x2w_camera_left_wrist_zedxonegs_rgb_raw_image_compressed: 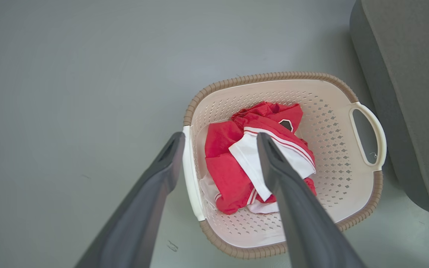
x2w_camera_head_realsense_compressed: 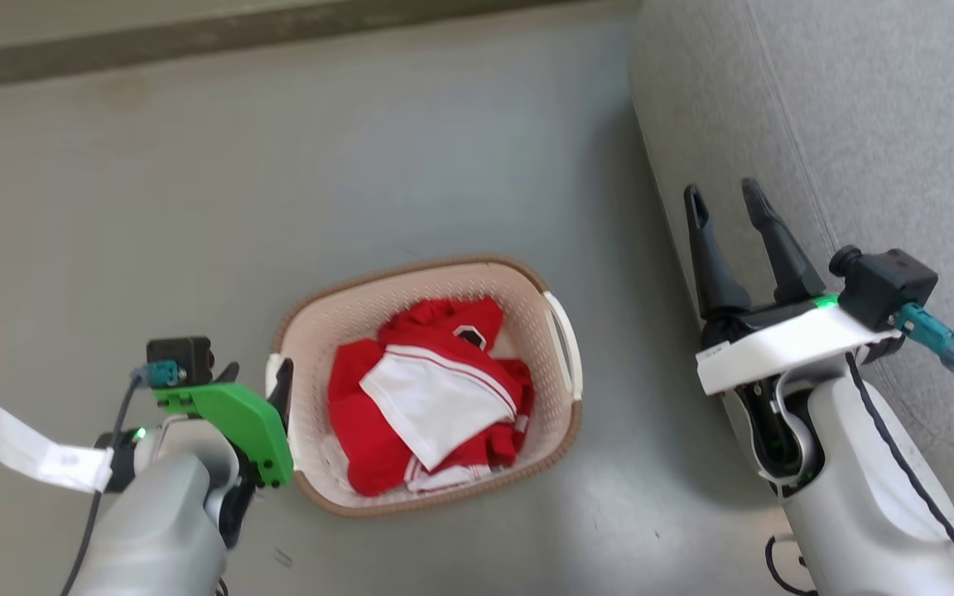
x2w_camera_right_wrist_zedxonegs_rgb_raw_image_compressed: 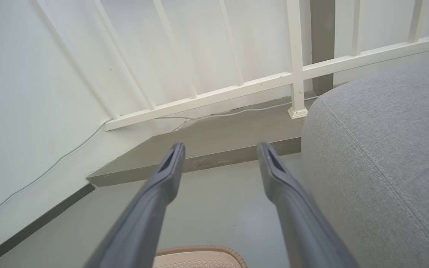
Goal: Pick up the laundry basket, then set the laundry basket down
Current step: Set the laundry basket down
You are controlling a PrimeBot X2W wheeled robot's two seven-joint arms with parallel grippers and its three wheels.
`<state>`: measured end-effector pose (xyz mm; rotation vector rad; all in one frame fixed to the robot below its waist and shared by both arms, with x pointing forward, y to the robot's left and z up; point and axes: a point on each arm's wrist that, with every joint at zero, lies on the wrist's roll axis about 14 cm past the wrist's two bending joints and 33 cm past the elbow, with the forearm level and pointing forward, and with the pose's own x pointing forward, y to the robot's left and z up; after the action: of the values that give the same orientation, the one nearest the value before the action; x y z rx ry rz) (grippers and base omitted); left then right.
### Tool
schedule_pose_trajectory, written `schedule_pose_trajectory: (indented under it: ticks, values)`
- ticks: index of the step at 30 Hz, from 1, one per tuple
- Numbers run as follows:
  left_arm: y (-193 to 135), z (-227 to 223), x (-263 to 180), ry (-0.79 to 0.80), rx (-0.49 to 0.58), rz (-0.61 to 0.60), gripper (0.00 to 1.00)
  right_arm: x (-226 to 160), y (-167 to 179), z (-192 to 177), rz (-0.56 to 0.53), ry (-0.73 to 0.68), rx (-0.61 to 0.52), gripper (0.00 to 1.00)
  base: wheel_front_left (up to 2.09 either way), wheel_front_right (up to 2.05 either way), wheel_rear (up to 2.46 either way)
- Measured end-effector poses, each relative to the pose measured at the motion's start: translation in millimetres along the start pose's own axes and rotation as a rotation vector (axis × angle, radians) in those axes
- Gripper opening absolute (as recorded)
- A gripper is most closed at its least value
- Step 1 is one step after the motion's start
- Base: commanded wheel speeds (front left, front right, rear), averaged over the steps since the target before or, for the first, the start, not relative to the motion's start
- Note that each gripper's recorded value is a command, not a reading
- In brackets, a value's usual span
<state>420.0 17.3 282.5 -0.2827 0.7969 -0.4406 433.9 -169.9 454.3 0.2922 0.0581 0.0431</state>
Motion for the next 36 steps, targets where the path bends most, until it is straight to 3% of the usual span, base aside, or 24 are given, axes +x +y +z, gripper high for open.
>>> schedule_pose_trajectory:
  ticks: [14,20,28,36]
  values:
    - [4.0,35.6,-66.6,-0.207,0.072,0.046,1.00,-32.2,28.5,17.0,0.066,-0.039,0.018,1.00,0.00,0.00,0.00]
    - [3.6,52.3,-87.0,-0.289,0.056,0.060,1.00,-43.3,33.4,23.0,0.077,-0.057,0.011,1.00,0.00,0.00,0.00]
    - [4.3,127.1,-128.7,-0.558,0.044,0.083,1.00,-50.5,51.0,28.4,0.132,-0.075,0.009,1.00,0.00,0.00,0.00]
    - [6.9,141.4,-157.7,-0.685,0.020,0.103,1.00,-50.7,56.8,35.7,0.150,-0.099,0.006,1.00,0.00,0.00,0.00]
